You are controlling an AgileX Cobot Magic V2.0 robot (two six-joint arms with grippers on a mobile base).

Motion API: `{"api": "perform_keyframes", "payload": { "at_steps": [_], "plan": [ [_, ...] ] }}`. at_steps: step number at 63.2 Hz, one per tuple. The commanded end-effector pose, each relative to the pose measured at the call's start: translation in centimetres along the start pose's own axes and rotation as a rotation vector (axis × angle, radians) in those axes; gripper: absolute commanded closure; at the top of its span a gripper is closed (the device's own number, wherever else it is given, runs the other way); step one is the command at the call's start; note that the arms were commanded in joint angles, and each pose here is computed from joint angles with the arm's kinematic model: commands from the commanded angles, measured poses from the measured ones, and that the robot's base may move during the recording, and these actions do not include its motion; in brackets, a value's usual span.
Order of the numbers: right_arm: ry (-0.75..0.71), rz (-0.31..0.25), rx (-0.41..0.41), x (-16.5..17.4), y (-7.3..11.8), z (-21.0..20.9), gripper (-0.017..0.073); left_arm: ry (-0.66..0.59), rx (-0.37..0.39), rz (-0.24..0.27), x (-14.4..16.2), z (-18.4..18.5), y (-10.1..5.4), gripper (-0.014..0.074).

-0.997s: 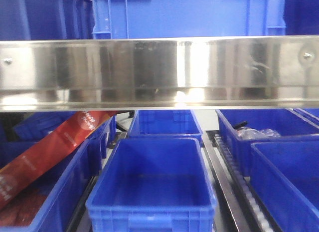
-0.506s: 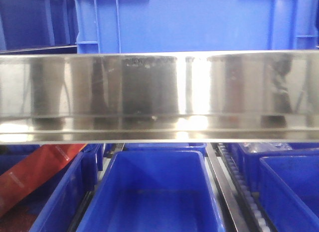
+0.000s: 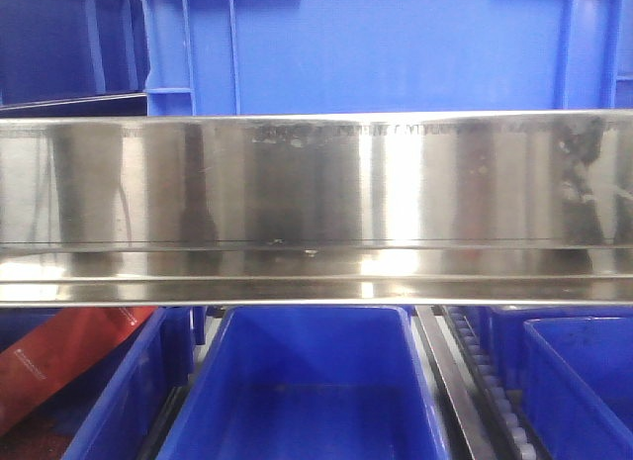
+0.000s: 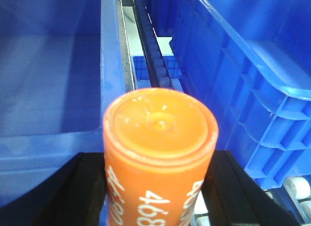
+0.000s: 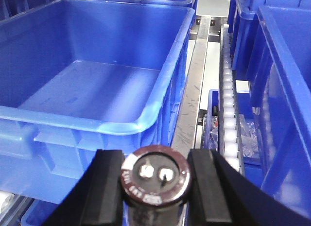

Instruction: Place cylindrical capacitor in blue bin on shelf

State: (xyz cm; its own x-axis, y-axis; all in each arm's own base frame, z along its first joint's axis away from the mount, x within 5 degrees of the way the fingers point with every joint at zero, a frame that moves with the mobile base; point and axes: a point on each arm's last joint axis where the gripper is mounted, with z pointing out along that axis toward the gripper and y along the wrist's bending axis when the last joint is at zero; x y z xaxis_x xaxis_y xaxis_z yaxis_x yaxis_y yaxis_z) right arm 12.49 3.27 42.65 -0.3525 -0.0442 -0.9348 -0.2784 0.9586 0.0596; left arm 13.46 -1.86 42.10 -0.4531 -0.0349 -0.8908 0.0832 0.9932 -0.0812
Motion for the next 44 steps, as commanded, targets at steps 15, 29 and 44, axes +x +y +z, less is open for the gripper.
{"api": "perform_keyframes", "payload": {
  "at_steps": [15, 29, 44],
  "plan": [
    [-0.041, -0.008, 0.011, -0.45, -0.06, -0.30, 0.0713, -0.035, 0.010, 0.001, -0.42, -0.38, -0.12, 0.0705],
    [-0.041, -0.008, 0.011, -0.45, -0.06, -0.30, 0.0713, -0.102, 0.019, 0.001, -1.03, -0.43, -0.20, 0.0705],
    [-0.041, -0.008, 0.011, -0.45, -0.06, -0.30, 0.0713, -0.130, 0.028, -0.004, -1.28, -0.46, -0.28, 0.0705]
  ]
}}
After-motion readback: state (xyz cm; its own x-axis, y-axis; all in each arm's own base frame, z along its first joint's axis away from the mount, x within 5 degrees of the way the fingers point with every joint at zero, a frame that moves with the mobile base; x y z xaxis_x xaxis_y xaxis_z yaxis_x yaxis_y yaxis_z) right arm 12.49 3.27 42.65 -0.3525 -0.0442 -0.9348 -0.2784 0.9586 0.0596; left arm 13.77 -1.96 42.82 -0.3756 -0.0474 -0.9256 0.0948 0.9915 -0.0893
